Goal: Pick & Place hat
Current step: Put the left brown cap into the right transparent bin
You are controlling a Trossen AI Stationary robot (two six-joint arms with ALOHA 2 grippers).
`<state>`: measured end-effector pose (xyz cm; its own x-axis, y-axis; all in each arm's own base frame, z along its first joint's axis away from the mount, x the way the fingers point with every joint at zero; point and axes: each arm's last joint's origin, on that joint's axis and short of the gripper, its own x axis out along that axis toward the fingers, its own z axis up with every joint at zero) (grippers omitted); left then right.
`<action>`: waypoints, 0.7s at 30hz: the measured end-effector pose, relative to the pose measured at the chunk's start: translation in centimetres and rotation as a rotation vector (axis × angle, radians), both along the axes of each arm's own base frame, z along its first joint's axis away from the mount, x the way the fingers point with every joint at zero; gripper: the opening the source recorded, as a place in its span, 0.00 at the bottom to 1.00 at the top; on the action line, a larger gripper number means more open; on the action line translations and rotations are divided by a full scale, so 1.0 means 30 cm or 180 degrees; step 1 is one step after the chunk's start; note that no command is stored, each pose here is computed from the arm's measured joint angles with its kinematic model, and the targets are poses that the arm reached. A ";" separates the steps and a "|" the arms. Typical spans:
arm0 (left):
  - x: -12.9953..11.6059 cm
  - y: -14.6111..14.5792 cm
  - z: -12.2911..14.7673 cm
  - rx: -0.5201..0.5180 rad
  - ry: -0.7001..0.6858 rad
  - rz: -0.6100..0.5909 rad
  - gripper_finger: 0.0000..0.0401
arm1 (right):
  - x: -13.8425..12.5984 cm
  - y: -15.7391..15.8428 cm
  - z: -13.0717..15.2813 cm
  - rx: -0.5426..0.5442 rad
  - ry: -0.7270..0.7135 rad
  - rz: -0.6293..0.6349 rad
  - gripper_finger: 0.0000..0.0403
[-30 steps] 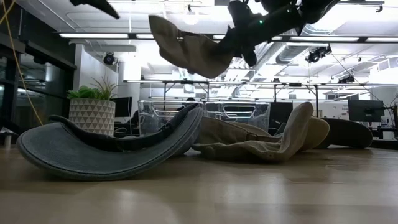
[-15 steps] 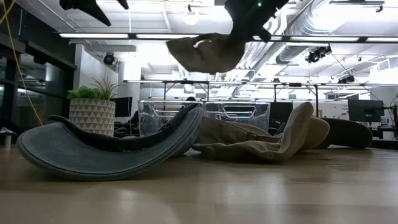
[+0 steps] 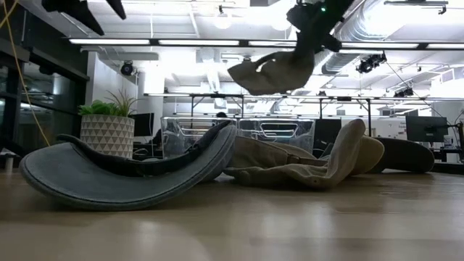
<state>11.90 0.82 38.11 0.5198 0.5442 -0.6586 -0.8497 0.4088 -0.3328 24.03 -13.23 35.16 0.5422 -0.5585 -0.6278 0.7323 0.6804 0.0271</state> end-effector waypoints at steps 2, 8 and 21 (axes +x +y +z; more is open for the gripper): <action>-0.022 0.002 -0.006 0.0004 -0.0062 0.0015 0.77 | -0.031 -0.008 -0.001 0.0092 -0.0098 -0.0021 0.02; -0.056 0.005 -0.074 0.0007 -0.0324 0.0031 0.77 | -0.083 -0.047 -0.024 0.0529 -0.0390 -0.0109 0.02; -0.040 -0.003 -0.237 -0.0240 -0.0945 -0.0178 0.77 | -0.110 -0.104 -0.218 0.1159 -0.0701 -0.0313 0.02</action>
<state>10.70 0.72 31.01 0.7232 0.4647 -0.5109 -0.6878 0.4169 -0.5943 20.72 -16.36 28.62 0.6404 -0.3778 -0.6687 0.7431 0.5249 0.4151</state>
